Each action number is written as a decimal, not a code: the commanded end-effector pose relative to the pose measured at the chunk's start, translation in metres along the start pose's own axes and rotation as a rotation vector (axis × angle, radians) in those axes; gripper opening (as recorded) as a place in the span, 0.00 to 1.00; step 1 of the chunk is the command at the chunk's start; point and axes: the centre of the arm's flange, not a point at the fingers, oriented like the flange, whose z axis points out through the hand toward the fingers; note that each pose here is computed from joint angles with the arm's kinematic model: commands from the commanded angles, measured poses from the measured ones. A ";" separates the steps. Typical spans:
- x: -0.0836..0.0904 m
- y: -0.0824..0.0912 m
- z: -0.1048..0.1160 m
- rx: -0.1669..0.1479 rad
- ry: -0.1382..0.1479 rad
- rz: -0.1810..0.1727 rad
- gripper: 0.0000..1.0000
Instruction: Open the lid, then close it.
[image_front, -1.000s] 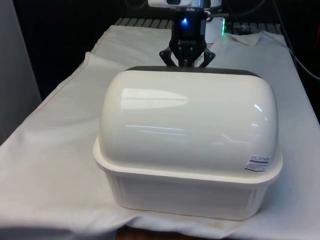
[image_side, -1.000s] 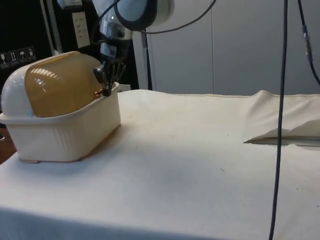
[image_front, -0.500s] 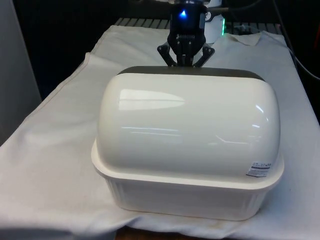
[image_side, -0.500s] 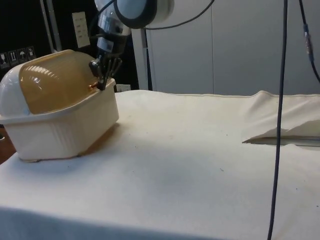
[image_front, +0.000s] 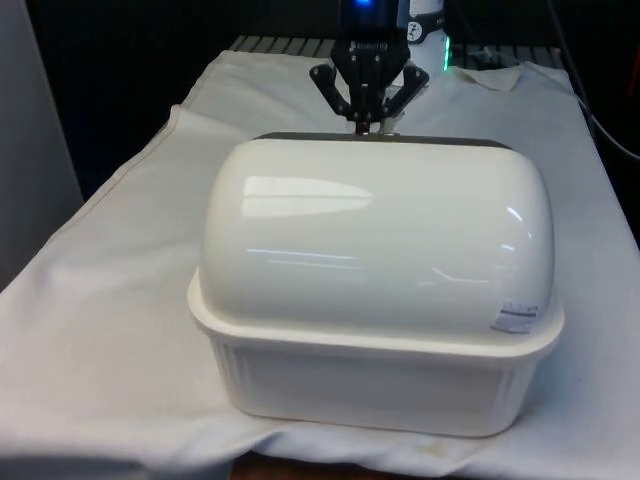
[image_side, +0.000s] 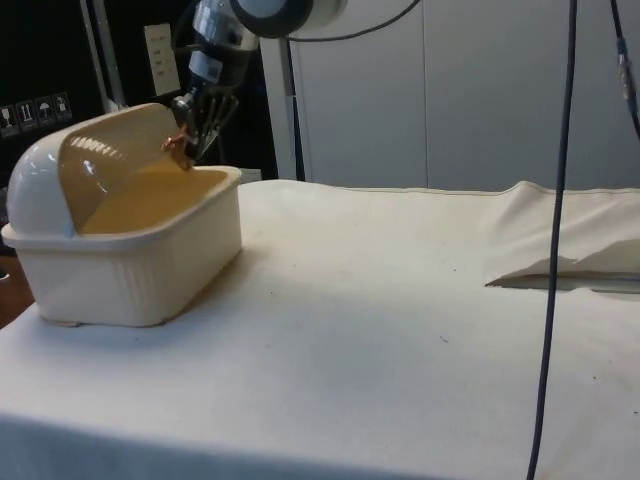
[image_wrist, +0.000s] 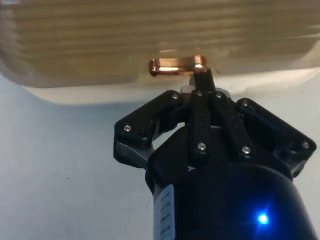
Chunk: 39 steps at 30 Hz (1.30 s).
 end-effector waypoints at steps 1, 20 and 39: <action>0.001 0.000 -0.001 0.001 0.005 0.000 0.00; 0.031 -0.006 -0.023 0.011 0.090 0.004 0.00; 0.063 -0.016 -0.028 0.023 0.141 -0.010 0.00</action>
